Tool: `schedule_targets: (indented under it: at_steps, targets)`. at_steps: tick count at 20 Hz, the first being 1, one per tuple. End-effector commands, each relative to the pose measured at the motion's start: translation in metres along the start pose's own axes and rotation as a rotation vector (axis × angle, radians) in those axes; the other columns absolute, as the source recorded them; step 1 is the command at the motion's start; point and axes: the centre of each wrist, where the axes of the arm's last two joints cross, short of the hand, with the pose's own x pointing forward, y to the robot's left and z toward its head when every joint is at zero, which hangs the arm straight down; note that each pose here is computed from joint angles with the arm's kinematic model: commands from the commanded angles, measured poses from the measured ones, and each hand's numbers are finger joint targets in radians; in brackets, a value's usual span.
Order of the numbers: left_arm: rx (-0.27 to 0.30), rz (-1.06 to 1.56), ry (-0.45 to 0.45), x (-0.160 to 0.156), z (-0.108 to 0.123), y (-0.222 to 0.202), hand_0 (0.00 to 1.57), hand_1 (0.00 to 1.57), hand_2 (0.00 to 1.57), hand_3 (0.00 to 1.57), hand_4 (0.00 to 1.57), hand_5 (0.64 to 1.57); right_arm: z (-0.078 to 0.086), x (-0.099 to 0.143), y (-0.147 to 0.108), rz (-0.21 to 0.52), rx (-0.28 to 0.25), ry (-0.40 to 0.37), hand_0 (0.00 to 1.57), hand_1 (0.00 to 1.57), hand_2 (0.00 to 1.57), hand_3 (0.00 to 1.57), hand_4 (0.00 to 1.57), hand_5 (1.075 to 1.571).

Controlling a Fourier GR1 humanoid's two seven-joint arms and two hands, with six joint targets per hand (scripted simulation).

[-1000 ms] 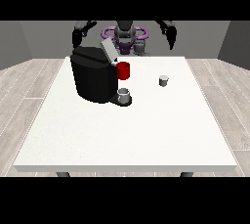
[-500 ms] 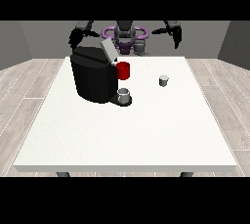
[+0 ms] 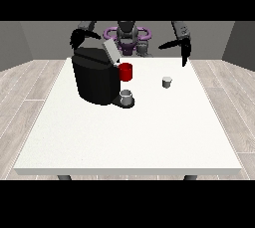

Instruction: Insert the coffee pod into the coffee machine and close the lid

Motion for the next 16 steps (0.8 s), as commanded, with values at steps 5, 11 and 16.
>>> schedule_targets:
  at_steps: [5,11,16]
  targets:
    - [-0.021,-0.065,0.067,-0.001,-0.033,-0.003,0.00,0.00,0.00,0.00,0.00,1.571,-0.013,0.006,0.030,-0.015,0.017,-0.013,0.00,0.00,0.00,0.00,0.28,1.571]
    - [-0.003,-0.130,0.143,-0.019,-0.033,0.031,0.00,0.00,0.00,0.00,0.00,1.571,-0.023,0.020,0.007,0.010,0.021,-0.022,0.00,0.00,0.00,0.00,0.36,1.571]
    - [-0.058,-0.224,0.125,-0.004,-0.051,0.020,0.00,0.00,0.11,0.00,0.00,1.571,-0.038,0.012,0.018,0.042,-0.024,0.015,0.00,0.00,0.00,0.00,0.37,1.571]
